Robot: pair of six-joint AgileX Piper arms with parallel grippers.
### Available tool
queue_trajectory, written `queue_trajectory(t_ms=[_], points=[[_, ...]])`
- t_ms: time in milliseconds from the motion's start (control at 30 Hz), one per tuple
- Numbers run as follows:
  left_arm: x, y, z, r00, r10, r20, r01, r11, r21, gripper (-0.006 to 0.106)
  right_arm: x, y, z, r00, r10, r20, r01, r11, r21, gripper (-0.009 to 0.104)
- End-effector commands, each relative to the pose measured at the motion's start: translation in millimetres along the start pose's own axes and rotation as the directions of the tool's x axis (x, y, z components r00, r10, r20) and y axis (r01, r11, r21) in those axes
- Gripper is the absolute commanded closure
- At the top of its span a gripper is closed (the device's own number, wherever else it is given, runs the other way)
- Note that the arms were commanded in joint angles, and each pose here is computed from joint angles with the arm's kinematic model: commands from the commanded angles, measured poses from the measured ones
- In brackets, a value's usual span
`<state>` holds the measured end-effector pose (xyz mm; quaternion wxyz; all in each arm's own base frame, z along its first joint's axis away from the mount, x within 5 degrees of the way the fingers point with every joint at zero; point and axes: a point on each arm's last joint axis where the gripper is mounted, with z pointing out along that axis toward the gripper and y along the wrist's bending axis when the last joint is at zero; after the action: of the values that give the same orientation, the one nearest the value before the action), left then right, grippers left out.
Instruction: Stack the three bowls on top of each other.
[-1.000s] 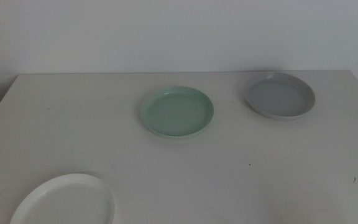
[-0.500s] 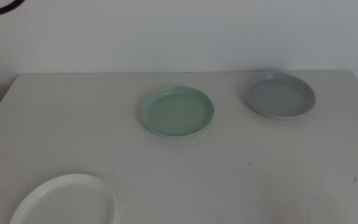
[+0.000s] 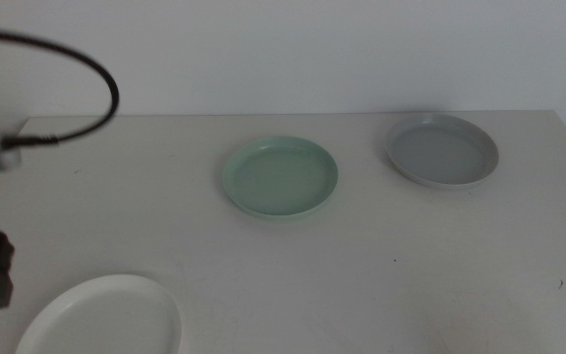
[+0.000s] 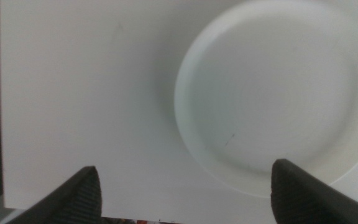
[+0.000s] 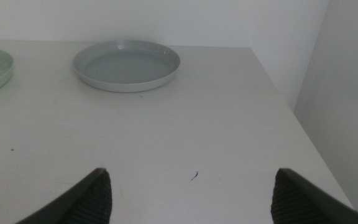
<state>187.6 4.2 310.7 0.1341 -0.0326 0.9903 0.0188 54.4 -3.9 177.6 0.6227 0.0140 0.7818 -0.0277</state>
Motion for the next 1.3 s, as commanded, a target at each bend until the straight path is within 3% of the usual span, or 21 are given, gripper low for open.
queue_trajectory(t_ms=[0, 167, 633, 1000, 1267], points=[[1.0, -0.5, 9.0, 0.999, 0.003, 0.046, -0.003, 1.000, 0.005, -0.004, -9.9, -0.6, -2.8, 0.994, -0.018, 0.109, 0.017, 1.000, 0.011, 0.030], [9.9, -2.6, 40.6, 0.998, 0.004, 0.055, -0.005, 1.000, 0.018, -0.004, -9.9, -0.6, -2.8, 0.994, -0.018, 0.109, 0.017, 1.000, 0.011, 0.030], [-3.7, -7.9, 100.5, 0.994, 0.073, -0.087, -0.070, 0.997, 0.035, -0.004, -9.9, -0.6, -2.8, 0.994, -0.018, 0.109, 0.017, 1.000, 0.011, 0.030], [-8.7, -7.6, 116.2, 0.990, 0.081, -0.112, -0.075, 0.996, 0.052, -0.004, -9.9, -0.6, -2.8, 0.994, -0.018, 0.109, 0.017, 1.000, 0.011, 0.030], [-9.9, 14.9, 116.7, 0.996, 0.003, -0.088, 0.012, 0.985, 0.172, -0.004, -9.9, -0.6, -2.8, 0.994, -0.018, 0.109, 0.017, 1.000, 0.011, 0.030]])
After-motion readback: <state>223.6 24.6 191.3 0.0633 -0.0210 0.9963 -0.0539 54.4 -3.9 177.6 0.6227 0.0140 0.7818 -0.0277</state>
